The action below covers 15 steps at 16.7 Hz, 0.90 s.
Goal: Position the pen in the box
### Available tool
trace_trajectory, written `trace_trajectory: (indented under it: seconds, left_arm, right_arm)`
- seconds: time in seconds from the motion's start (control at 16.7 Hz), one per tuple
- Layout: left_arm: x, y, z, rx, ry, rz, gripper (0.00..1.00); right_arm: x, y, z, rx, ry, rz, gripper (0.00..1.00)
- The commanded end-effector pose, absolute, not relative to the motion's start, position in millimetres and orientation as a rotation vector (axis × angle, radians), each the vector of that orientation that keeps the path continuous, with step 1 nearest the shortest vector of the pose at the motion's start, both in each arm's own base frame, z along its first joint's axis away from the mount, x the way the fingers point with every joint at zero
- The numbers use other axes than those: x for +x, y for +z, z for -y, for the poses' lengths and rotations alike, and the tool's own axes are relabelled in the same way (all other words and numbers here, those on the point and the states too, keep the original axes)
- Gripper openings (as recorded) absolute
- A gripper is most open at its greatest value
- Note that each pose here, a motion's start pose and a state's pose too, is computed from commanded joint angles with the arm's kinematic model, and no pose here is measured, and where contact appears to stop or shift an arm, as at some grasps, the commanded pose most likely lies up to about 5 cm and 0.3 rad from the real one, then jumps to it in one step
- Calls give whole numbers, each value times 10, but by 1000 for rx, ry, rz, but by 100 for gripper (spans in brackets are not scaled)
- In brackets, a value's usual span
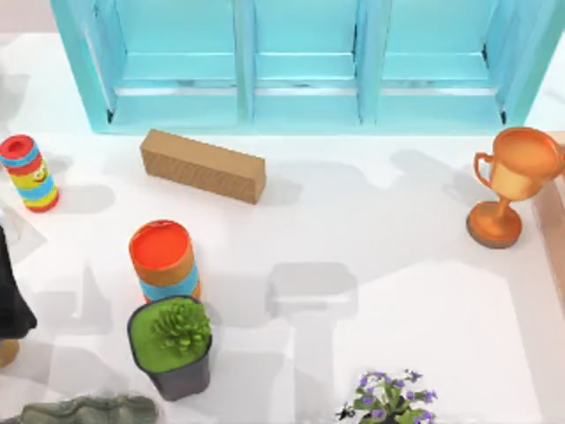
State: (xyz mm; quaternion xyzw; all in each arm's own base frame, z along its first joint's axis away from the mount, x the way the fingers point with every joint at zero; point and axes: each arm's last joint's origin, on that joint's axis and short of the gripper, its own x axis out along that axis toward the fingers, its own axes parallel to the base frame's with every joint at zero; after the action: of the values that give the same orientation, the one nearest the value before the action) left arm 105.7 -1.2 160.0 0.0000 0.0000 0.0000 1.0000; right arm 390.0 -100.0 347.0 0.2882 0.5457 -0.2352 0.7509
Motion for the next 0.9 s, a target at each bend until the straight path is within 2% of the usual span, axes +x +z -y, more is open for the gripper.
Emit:
trace_trajectory:
  seconds: [0.24,0.48,0.72,0.9]
  left_arm:
    - [1057,1600,12,0,0,0,100]
    - [1057,1600,12,0,0,0,100]
    - [1057,1600,12,0,0,0,100]
    - [1057,1600,12,0,0,0,100]
  right_arm:
    - [3794,3066,1181,908,-951,-1171,0]
    - [3725,2684,1171,925,-1290,-1170,0]
    - [3704,2395,1139,828,-1476,-1166,0]
    - [3697,2347,1148,815,-1500,-1169,0]
